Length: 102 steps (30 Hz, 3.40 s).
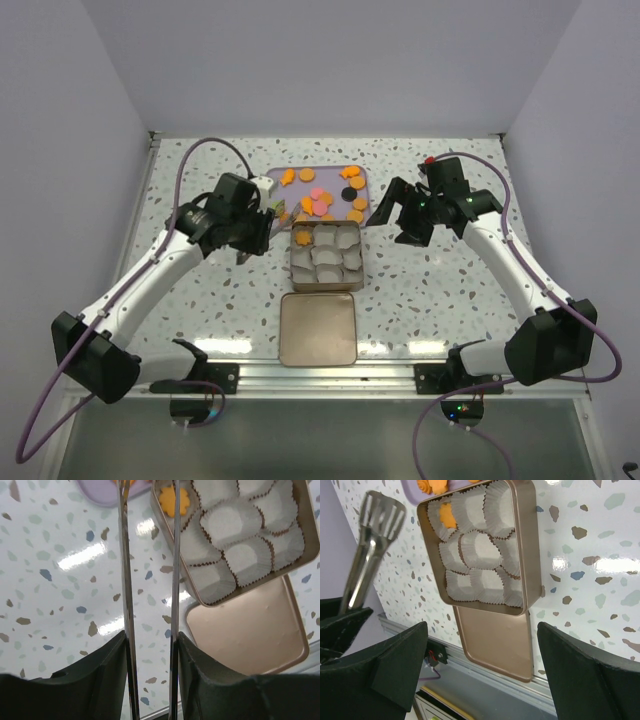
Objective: Pack the cookies
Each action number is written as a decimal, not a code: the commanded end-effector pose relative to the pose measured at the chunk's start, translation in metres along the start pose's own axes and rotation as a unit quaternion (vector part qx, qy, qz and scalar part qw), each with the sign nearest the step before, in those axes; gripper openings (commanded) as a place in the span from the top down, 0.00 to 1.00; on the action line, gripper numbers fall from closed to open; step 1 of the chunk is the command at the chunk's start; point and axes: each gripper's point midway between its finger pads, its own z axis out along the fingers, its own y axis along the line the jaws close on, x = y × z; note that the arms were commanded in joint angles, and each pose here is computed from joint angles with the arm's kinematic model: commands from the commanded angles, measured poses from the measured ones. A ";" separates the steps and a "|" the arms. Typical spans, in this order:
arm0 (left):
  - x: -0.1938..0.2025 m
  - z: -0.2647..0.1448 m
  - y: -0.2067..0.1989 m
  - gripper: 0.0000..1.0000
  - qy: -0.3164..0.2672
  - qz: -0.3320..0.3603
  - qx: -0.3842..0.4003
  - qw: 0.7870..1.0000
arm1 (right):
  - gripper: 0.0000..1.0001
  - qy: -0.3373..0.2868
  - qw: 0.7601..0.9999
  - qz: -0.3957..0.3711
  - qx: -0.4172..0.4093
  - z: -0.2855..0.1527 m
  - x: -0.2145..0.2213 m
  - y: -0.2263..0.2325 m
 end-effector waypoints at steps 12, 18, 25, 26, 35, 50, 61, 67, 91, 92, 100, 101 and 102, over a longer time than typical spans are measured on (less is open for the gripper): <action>-0.058 0.020 0.027 0.48 -0.029 -0.044 -0.088 0.995 | 0.06 -0.011 1.000 -0.003 -0.009 -0.009 -0.006 0.008; -0.061 0.045 0.024 0.48 -0.013 -0.056 -0.076 0.995 | 0.06 -0.002 1.000 -0.010 -0.007 -0.009 -0.004 0.008; -0.070 0.054 0.024 0.50 -0.003 -0.069 -0.076 0.995 | 0.07 0.002 1.000 -0.023 -0.001 -0.010 -0.004 0.006; -0.068 0.058 0.024 0.50 0.004 -0.074 -0.076 0.994 | 0.06 0.002 1.000 -0.024 -0.002 -0.010 -0.004 0.007; -0.066 0.066 0.032 0.50 0.024 -0.090 -0.093 0.991 | 0.06 0.011 0.999 -0.032 -0.001 -0.007 -0.005 0.007; -0.054 0.074 0.043 0.50 0.054 -0.104 -0.118 0.986 | 0.07 0.024 0.999 -0.030 -0.001 -0.001 -0.001 0.004; -0.043 0.088 0.039 0.51 0.075 -0.108 -0.105 0.986 | 0.07 0.024 0.999 -0.032 0.000 -0.001 -0.002 0.005; -0.041 0.091 0.039 0.57 0.080 -0.106 -0.104 0.986 | 0.07 0.028 0.999 -0.029 0.000 0.000 -0.001 0.005; -0.099 0.000 -0.023 0.67 -0.065 -0.048 0.064 0.995 | 0.07 0.017 0.999 -0.031 0.012 -0.006 -0.001 0.000; -0.092 0.001 -0.028 0.67 -0.059 -0.039 0.072 0.995 | 0.07 0.019 0.999 -0.029 0.014 -0.005 0.001 -0.002; -0.057 -0.006 -0.051 0.67 -0.046 -0.008 0.114 0.992 | 0.07 0.021 1.000 -0.017 0.010 -0.005 0.009 -0.006; -0.050 -0.004 -0.054 0.68 -0.039 -0.006 0.117 0.992 | 0.07 0.020 1.000 -0.014 0.012 -0.005 0.010 -0.008; -0.049 -0.005 -0.055 0.68 -0.041 -0.005 0.117 0.992 | 0.07 0.020 1.000 -0.014 0.012 -0.005 0.011 -0.008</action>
